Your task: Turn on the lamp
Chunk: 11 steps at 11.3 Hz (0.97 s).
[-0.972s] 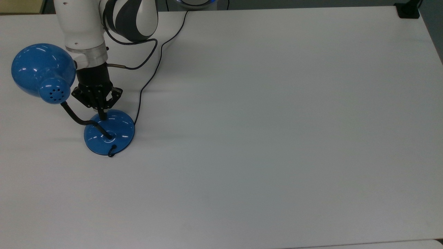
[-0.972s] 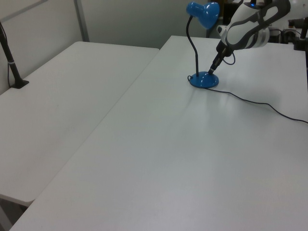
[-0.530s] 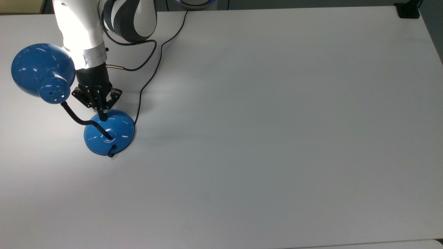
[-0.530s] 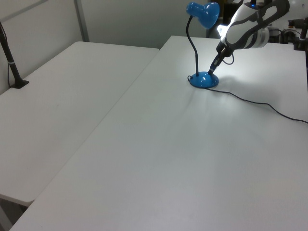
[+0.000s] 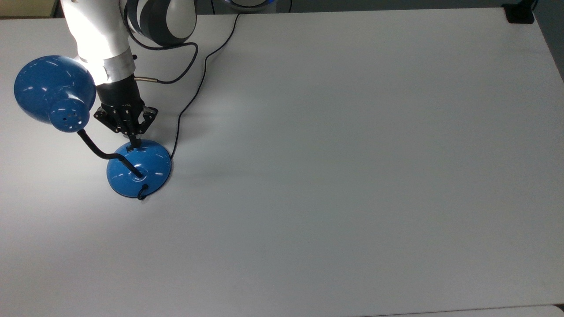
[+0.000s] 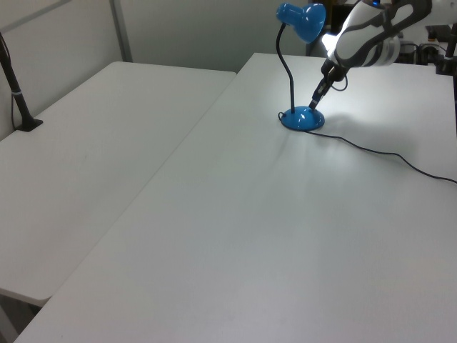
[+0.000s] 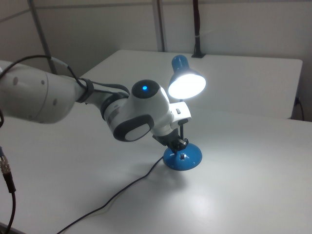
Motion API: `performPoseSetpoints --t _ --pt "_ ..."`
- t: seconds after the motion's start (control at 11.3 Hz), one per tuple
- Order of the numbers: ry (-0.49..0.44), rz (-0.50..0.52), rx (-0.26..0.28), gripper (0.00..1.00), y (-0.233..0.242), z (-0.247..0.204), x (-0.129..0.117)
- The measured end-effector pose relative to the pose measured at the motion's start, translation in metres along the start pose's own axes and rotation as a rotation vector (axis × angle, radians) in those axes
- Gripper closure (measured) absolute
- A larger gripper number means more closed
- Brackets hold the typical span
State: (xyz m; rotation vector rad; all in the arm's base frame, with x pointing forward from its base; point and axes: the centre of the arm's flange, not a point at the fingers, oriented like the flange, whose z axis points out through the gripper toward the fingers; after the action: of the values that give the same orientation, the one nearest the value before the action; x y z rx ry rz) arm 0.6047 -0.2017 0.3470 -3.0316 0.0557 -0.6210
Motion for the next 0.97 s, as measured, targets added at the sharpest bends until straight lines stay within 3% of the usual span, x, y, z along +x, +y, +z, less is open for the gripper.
performPoseSetpoints --t 0.18,0.35,0.53,0.62,0.8,0.97 --pt "-0.182 -0.093 0.072 0.99 -0.014 -0.020 -0.008" --pt "-0.364 -0.174 0.112 0.99 -0.025 -0.044 -0.019" --pt "-0.496 -0.193 0.179 0.92 -0.034 -0.079 -0.014" --pt "-0.526 -0.168 0.186 0.86 -0.036 -0.104 -0.005" --pt "-0.534 -0.099 0.124 0.54 -0.041 -0.164 0.018" --pt "-0.486 -0.108 0.072 0.28 -0.056 -0.202 0.031"
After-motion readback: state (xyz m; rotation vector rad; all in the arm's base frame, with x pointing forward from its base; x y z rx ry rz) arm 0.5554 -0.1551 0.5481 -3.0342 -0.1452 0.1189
